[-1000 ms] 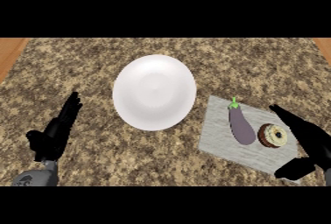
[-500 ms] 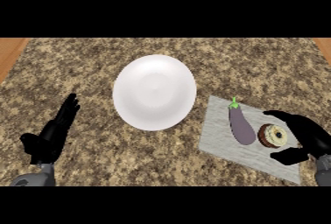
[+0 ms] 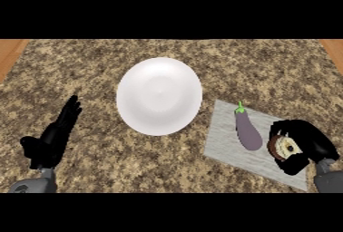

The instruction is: Pick the cupcake from the placemat and place it in the plate

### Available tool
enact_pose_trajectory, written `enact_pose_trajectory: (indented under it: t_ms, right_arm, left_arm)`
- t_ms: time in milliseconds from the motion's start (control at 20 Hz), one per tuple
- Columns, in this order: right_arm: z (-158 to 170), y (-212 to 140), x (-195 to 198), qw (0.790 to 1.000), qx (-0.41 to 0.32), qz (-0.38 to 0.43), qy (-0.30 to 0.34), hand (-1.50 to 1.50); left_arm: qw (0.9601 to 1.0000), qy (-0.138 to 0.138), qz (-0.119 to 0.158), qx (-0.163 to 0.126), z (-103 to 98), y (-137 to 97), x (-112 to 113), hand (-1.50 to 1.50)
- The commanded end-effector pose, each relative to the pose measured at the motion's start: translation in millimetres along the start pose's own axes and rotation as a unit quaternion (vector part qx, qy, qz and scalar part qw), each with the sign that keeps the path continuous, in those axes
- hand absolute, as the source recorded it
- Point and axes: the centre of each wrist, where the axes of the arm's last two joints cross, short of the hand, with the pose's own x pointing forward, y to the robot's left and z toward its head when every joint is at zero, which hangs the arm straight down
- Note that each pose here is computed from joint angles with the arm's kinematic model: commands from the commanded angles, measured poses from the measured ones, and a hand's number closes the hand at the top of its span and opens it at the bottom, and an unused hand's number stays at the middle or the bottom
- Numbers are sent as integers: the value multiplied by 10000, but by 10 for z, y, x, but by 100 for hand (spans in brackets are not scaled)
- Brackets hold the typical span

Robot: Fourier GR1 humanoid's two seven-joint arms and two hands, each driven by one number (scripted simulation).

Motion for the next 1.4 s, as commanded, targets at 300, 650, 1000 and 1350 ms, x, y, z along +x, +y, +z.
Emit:
enact_pose_trajectory:
  t_ms: [300, 650, 1000, 1350]
  right_arm:
    - [-15, 68, -99, 9956, -845, 12, 399, 150]
    - [166, -299, 365, 9850, -1674, -51, -425, 150]
    - [597, -731, 606, 9650, -2490, 22, -827, 150]
    - [848, -955, 1093, 9313, -3409, -270, -1253, 150]
  left_arm:
    - [10000, -16, -11, 9, 74, -67, 23, 0]
    - [10000, -31, -29, 3, -47, -221, 65, 0]
    - [10000, 73, 18, -18, -11, -84, -93, 0]
    - [10000, 46, 6, 69, 103, -41, -282, 0]
